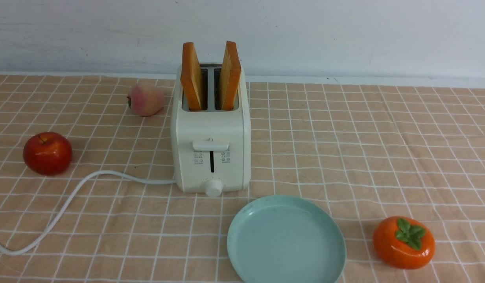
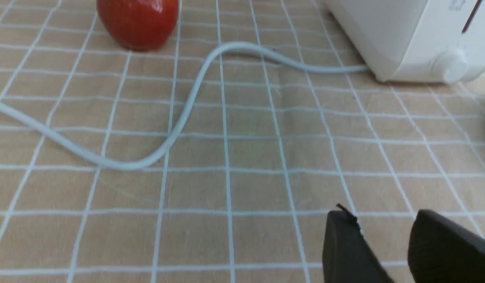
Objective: Take toasted bread from bread machine on light coffee tablecloth place on plate.
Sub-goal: 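Grasp the toast slice in the toaster and pull it up out of the slot with the right gripper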
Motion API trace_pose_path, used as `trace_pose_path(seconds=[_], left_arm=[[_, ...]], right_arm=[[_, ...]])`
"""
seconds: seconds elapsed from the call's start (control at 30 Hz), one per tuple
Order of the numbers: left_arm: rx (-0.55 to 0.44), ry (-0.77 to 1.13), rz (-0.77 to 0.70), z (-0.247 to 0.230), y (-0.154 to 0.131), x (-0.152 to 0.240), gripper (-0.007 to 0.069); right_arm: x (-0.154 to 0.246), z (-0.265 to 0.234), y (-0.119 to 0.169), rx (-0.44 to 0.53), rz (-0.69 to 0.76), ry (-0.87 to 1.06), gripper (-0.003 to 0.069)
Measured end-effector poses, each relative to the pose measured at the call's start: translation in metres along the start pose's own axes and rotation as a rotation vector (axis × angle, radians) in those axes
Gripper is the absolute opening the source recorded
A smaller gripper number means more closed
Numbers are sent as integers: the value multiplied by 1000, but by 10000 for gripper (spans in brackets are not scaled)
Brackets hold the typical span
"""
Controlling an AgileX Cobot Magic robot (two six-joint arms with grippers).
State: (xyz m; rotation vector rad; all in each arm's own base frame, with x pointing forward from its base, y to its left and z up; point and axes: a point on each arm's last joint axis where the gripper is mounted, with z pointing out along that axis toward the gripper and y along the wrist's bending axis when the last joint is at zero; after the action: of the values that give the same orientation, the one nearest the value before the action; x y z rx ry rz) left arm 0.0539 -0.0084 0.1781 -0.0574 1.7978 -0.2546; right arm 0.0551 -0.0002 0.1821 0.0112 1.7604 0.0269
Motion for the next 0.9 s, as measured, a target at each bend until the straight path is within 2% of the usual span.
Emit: trace_pose_path(seconds=[0.3, 0.7, 0.8, 0.9], left_arm=[[29, -170, 0, -1, -3, -15, 237], [35, -189, -19, -2, -3, -17, 237], [46, -222, -52, -2, -4, -20, 237], [70, -292, -144, -4, -4, -26, 237]], right_arm=[[-13, -1, 2, -18, 1, -144, 240], [-34, -7, 4, -48, 4, -381, 240], [-43, -11, 5, -76, 67, -491, 240], [-49, -15, 6, -107, 139, -568, 240]])
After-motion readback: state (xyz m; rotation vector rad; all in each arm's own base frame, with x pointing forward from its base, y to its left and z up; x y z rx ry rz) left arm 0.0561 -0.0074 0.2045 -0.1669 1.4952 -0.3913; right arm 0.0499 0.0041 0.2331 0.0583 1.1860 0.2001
